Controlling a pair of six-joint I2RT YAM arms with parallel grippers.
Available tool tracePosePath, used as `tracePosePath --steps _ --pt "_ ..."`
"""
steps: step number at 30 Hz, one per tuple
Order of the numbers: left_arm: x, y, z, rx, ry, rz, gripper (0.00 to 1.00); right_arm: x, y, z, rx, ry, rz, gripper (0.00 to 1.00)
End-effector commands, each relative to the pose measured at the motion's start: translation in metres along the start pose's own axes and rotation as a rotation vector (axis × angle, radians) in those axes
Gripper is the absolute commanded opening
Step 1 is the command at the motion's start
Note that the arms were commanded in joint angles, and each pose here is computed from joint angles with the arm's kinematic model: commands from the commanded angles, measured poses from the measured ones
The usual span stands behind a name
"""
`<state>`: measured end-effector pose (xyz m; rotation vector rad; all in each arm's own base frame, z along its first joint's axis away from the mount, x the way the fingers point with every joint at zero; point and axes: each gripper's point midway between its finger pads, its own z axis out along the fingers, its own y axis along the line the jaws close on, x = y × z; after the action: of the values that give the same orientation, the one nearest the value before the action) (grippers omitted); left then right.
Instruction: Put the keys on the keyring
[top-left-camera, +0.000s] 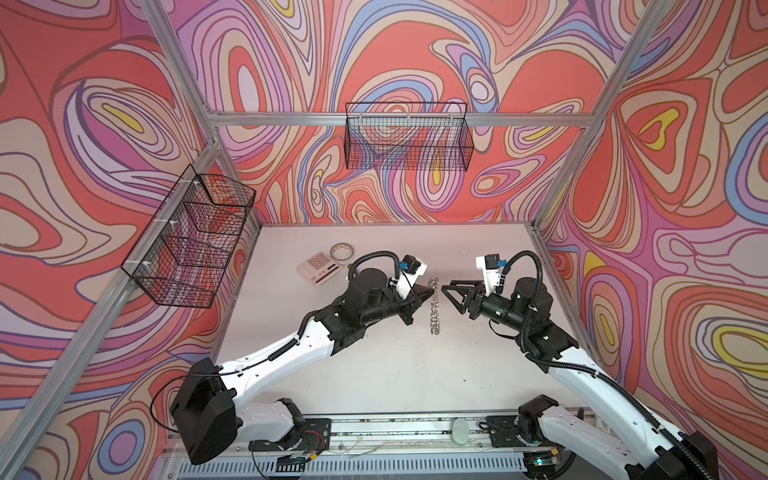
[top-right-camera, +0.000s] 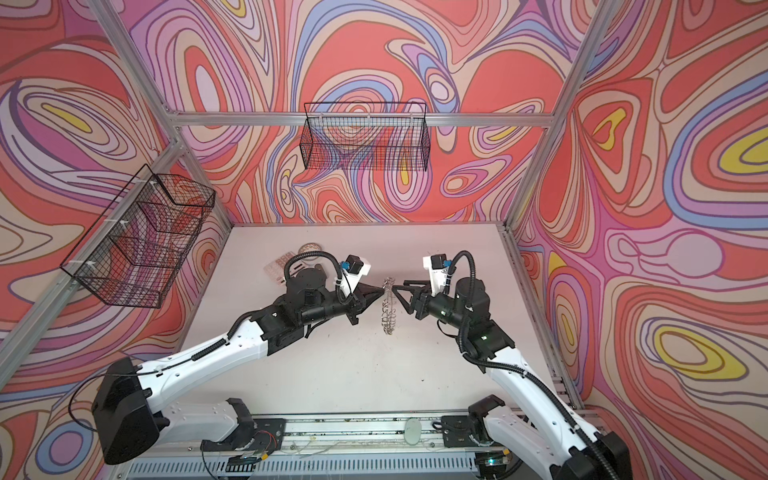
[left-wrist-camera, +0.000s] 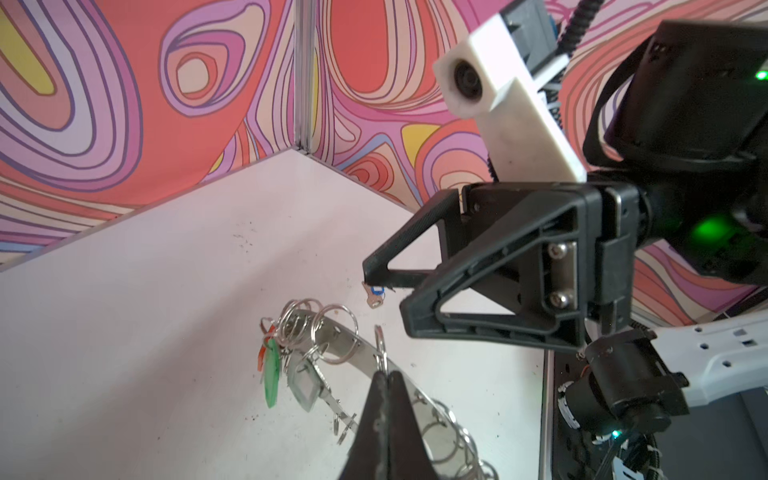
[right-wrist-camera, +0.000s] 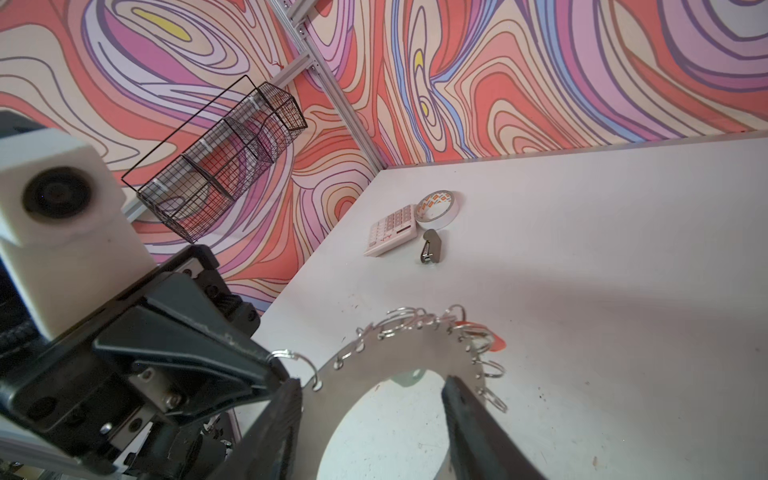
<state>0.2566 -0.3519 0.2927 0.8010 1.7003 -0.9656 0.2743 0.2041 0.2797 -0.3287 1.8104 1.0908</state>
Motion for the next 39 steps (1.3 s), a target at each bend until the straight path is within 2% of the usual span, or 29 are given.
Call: tracePosePath --steps 1,6,15,27,33,39 --pt "-0.037 -0.012 -0.012 0.046 -0.146 0.007 0.00 -0.017 0.022 -0.001 -0.093 -0.022 -0.016 0.51" --pt "-0.042 -0.023 -0.020 0.127 -0.190 0.000 0.00 -0.029 0.032 -0.002 -0.124 -0.047 -0.026 0.46" --pt "-0.055 -0.014 -0.034 0.264 -0.256 -0.103 0.00 -0.046 0.042 -0.013 -0.213 -0.100 0.007 0.45" --pt "-0.056 -0.016 -0.033 0.362 -0.260 -0.131 0.00 -0.048 0.035 -0.005 -0.225 -0.064 0.028 0.45" --pt "-0.057 -0.018 -0.031 0.397 -0.253 -0.144 0.00 -0.043 0.047 -0.005 -0.317 -0.038 0.051 0.46" --pt "-0.053 -0.016 -0.027 0.403 -0.240 -0.162 0.00 -0.046 0.053 -0.009 -0.343 -0.050 0.050 0.46"
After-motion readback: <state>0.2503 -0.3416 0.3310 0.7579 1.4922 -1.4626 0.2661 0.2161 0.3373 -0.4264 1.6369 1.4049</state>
